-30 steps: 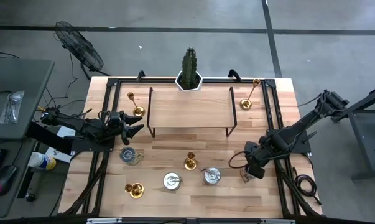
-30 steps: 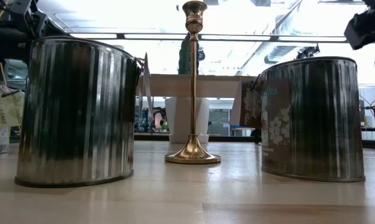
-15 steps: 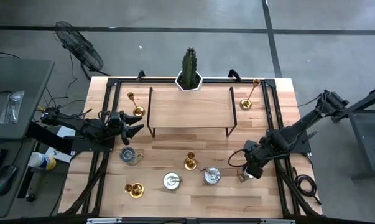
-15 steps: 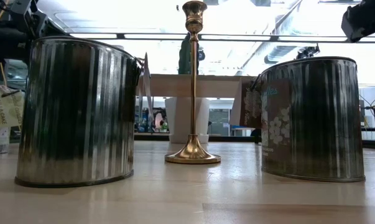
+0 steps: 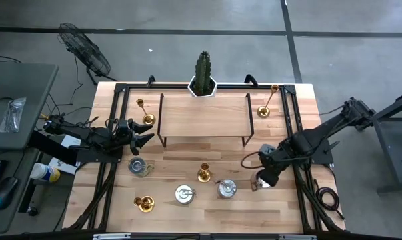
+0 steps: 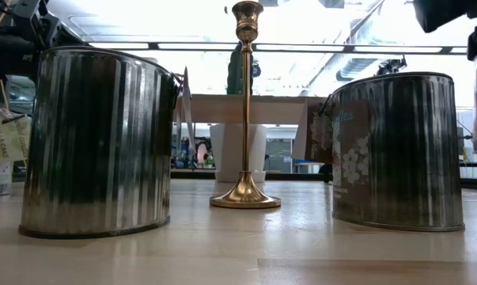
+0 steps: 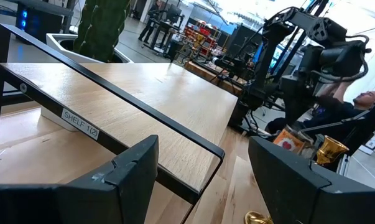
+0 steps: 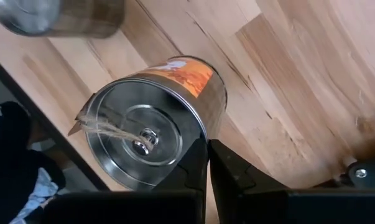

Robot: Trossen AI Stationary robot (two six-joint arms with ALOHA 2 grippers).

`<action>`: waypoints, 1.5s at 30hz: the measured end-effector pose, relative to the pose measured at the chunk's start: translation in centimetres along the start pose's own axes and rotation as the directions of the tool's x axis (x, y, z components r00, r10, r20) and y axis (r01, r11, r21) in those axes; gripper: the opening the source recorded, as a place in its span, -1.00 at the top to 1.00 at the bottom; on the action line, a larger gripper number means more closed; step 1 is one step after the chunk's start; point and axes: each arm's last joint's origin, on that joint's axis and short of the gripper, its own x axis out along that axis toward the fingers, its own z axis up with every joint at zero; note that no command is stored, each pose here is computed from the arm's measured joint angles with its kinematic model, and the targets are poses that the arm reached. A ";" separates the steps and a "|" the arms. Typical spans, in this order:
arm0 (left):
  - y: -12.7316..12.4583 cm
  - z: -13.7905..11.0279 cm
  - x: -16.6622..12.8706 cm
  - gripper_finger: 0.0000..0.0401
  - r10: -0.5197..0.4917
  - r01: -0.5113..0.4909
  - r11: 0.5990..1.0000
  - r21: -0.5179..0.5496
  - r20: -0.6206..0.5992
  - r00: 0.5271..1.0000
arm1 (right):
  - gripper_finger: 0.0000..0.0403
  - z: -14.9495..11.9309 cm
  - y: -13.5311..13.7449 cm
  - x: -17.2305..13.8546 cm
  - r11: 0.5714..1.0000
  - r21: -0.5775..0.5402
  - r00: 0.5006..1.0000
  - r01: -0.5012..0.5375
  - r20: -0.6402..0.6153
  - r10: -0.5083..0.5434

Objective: Pick & Place candle stick holders
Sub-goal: Put the silver scented candle can on the shelf

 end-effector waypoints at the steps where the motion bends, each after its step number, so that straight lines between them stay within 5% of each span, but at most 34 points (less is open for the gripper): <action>1: 0.0 0.0 0.0 -0.22 0.000 0.000 1.000 0.000 0.000 1.000 | 0.99 0.1 0.0 -0.1 1.000 0.003 1.000 -0.006 0.000 0.006; 25: 0.0 0.0 0.0 -0.22 0.000 0.000 1.000 0.000 -0.001 1.000 | 0.99 6.1 -0.2 -6.9 0.986 0.036 0.960 -0.165 0.237 0.152; 36: 0.0 0.0 0.0 -0.22 0.000 0.000 1.000 0.000 0.000 1.000 | 0.98 5.2 -1.0 -4.7 0.998 0.050 0.982 0.028 0.185 -0.037; 40: 0.0 0.0 0.0 -0.22 0.000 0.000 1.000 0.000 0.000 1.000 | 0.82 4.9 -1.6 -3.0 0.997 0.056 0.989 0.061 0.134 -0.068; 45: 0.0 0.0 0.0 -0.22 0.000 0.000 1.000 0.000 0.000 1.000 | 0.36 5.3 -2.2 -1.3 0.987 0.155 0.986 0.049 0.150 -0.073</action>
